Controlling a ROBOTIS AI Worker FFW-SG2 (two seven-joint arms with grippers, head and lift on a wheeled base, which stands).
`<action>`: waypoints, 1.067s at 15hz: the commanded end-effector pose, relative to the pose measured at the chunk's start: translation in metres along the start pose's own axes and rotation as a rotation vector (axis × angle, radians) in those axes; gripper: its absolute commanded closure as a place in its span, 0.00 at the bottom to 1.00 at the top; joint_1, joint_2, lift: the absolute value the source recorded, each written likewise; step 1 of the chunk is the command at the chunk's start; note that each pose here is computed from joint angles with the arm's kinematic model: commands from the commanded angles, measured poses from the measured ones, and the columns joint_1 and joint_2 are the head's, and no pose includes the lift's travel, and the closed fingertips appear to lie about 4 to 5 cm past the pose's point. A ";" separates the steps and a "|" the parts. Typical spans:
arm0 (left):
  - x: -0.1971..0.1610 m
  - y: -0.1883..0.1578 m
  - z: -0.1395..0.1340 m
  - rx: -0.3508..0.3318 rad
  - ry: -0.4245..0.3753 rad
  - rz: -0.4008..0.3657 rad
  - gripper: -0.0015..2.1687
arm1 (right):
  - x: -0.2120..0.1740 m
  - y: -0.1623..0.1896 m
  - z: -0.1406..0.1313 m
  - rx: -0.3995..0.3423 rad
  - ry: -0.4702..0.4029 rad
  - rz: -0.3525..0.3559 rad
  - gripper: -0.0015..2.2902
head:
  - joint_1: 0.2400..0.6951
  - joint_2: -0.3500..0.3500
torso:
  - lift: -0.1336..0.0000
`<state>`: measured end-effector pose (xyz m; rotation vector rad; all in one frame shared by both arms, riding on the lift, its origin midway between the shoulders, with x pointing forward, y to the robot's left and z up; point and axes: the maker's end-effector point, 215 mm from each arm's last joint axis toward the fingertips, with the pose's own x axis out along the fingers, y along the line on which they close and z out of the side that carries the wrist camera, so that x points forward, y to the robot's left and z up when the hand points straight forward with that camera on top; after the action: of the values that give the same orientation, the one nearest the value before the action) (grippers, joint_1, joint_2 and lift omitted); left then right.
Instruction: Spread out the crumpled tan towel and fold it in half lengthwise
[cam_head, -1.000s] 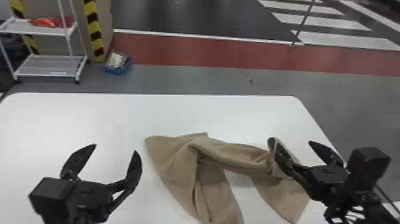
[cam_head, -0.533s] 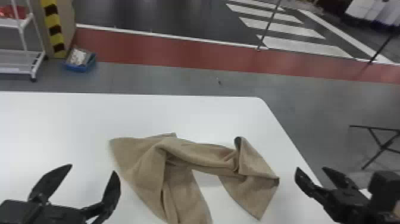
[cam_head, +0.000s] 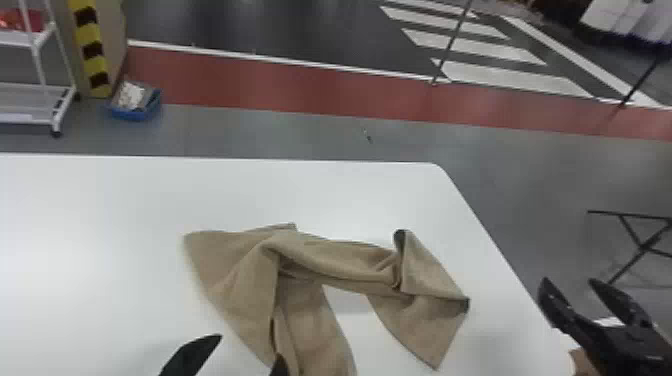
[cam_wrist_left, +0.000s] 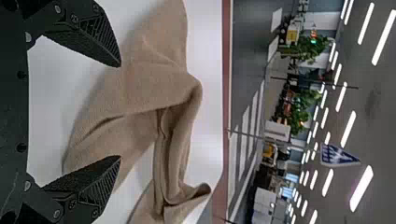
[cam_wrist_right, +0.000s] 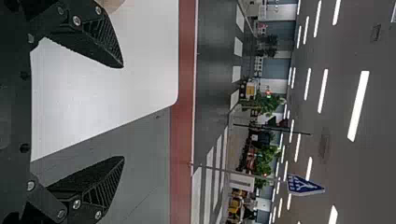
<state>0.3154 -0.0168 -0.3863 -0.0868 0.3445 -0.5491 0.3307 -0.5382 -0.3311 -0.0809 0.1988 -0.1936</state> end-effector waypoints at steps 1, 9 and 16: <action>-0.001 -0.026 0.006 0.009 -0.035 -0.062 0.10 | 0.001 0.001 -0.008 0.001 0.003 0.001 0.09 | 1.00 0.00 | 0.07; 0.035 -0.079 -0.042 0.101 0.038 -0.127 0.15 | -0.004 -0.007 -0.016 -0.008 0.005 -0.003 0.09 | 1.00 0.00 | 0.07; 0.067 -0.111 -0.047 0.123 0.051 -0.141 0.26 | -0.007 -0.009 -0.016 -0.008 0.006 0.001 0.09 | 1.00 0.00 | 0.07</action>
<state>0.2954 -0.1382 -0.4286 0.0114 0.3489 -0.7032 0.3202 -0.5458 -0.3449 -0.0885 0.2057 -0.1895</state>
